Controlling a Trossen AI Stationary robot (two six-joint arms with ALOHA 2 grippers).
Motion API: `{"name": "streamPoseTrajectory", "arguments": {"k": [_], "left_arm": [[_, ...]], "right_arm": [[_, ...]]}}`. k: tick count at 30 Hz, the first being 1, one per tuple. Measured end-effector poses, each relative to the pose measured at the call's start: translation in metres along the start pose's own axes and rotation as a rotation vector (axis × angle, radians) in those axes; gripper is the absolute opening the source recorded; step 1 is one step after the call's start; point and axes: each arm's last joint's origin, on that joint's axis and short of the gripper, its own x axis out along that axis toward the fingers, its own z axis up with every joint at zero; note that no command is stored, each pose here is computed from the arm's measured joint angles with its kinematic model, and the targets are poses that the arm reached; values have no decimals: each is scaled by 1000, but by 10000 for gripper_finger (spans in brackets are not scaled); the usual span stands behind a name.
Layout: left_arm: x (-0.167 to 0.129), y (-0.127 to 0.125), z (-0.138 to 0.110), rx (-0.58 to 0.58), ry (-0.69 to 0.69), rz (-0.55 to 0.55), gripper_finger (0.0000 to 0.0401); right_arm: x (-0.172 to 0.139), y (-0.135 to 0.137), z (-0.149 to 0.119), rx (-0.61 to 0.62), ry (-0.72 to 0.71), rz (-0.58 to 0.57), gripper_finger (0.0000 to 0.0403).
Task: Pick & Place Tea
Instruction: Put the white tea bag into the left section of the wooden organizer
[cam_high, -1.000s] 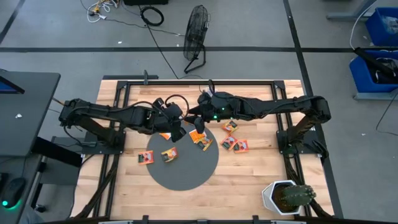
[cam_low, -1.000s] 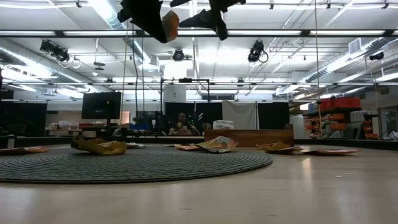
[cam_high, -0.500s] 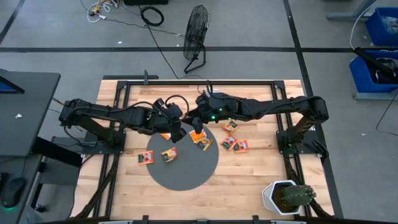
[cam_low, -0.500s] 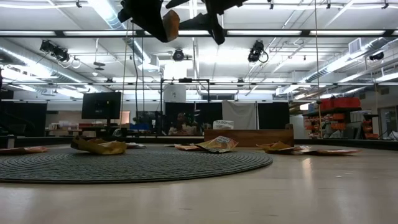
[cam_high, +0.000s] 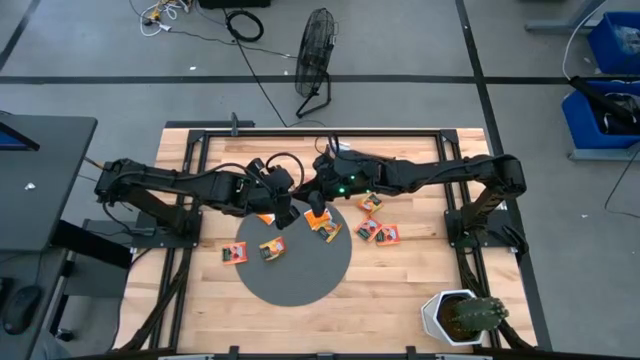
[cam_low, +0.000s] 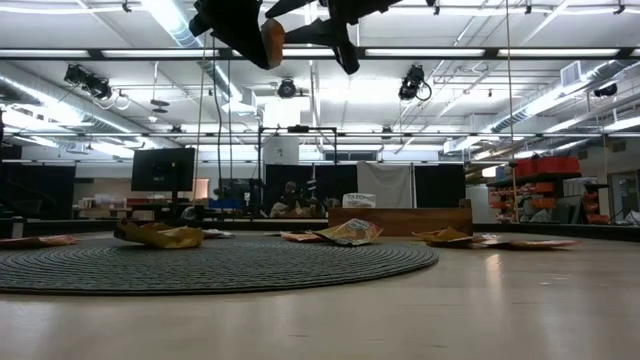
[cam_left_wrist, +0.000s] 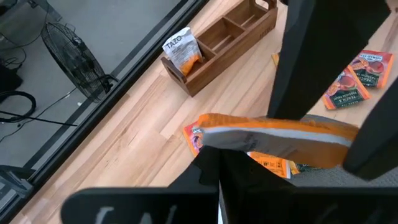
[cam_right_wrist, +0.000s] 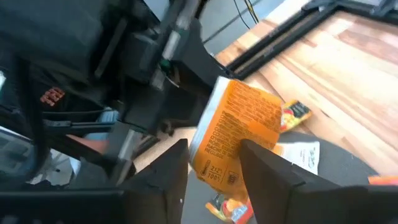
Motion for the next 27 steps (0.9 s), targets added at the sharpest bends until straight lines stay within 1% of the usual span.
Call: {"name": "streamPoseTrajectory", "arguments": {"k": [3, 5, 7, 10, 11, 21, 25, 27], "left_arm": [[0, 0, 0, -1, -1, -1, 1], [0, 0, 0, -1, -1, 0, 1], [0, 0, 0, -1, -1, 0, 1], [0, 0, 0, 1, -3, 1, 6], [0, 0, 0, 7, -3, 2, 9], [-3, -4, -2, 44, -9, -10, 59], [-9, -11, -5, 108, -25, -22, 80], [-13, -14, -7, 154, -41, -16, 91]], "right_arm": [[0, 0, 0, 9, 4, -5, 139], [0, -1, 0, 1, 5, -6, 120], [0, -1, 0, -15, 6, -7, 89], [0, -1, -1, -48, 17, -3, 25], [0, -1, -1, -62, 22, 4, 14], [-8, -8, 4, -93, 52, -16, 2], [-18, -15, 11, -114, 90, -2, 1], [-26, -17, 17, -123, 105, 32, 1]]}}
